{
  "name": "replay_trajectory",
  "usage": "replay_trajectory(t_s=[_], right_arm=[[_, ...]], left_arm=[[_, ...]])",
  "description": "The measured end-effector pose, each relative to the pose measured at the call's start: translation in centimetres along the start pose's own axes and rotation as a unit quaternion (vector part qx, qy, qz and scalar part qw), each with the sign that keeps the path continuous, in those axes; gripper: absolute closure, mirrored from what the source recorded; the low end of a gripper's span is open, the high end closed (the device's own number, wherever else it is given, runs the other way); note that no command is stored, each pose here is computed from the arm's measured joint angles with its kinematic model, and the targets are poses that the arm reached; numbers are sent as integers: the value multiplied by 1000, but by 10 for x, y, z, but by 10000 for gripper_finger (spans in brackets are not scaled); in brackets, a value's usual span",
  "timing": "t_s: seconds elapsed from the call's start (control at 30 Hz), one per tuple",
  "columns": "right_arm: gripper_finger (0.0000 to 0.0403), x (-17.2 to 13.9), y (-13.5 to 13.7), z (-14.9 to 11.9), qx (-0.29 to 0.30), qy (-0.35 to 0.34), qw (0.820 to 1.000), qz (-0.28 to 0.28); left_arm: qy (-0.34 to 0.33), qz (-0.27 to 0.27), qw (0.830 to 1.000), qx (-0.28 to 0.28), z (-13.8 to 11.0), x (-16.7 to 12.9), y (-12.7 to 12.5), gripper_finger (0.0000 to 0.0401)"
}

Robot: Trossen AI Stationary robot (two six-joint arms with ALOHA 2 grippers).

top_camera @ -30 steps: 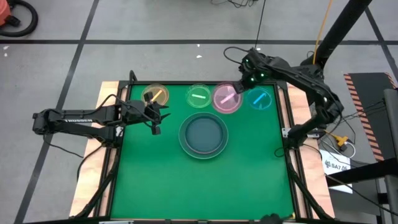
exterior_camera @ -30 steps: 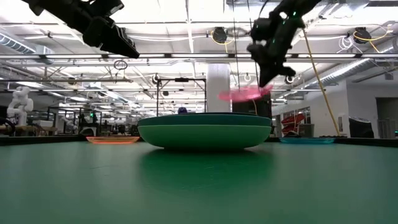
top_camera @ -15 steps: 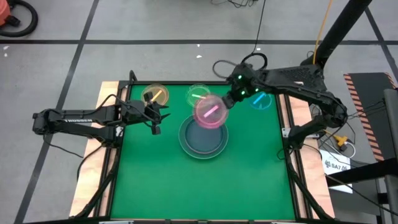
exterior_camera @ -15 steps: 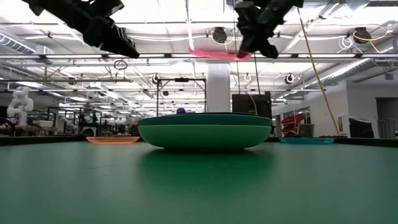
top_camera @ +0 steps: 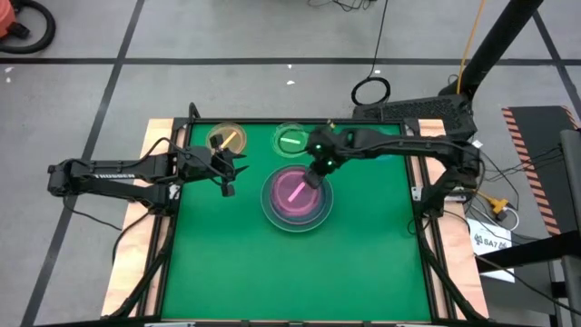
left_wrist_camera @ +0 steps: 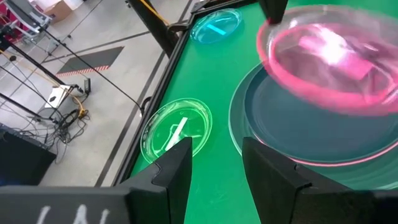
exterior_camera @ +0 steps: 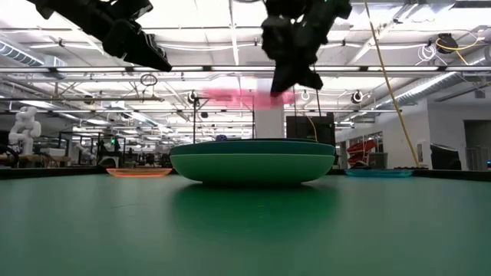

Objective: Stack plastic plates
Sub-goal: Stack the light pink plate on top of the dark blue plate, then stack the blue plate on top of the light pink plate

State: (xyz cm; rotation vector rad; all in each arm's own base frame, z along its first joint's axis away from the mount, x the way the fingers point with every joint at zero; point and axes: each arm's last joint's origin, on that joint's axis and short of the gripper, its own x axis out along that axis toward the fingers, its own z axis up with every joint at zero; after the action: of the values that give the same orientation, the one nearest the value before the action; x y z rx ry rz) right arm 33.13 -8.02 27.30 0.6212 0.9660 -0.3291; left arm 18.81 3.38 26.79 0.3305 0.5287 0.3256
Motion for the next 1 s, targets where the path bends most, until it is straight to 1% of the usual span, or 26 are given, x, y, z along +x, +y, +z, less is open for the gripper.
replay_trajectory(t_s=[0.07,0.23,0.4,0.57,0.7,0.8,1.0], right_arm=[[403,12,-2,-1,0,16,1000,-16],[396,36,-6,-3,-3,47,998,-30],[353,50,-10,-4,-6,60,997,-44],[302,50,-14,-1,-8,50,997,-63],[275,48,-18,1,-5,48,997,-65],[264,47,-18,1,-14,48,997,-63],[262,47,-18,1,-21,43,997,-64]], left_arm=[[0,0,1000,0,0,0,0,252],[0,0,1000,0,0,0,0,252],[0,0,1000,0,0,0,0,252],[-1,0,1000,-1,0,0,0,252],[0,0,1000,-4,0,0,0,252],[0,0,1000,-4,0,0,0,252],[2,-1,1000,-7,0,0,0,252]])
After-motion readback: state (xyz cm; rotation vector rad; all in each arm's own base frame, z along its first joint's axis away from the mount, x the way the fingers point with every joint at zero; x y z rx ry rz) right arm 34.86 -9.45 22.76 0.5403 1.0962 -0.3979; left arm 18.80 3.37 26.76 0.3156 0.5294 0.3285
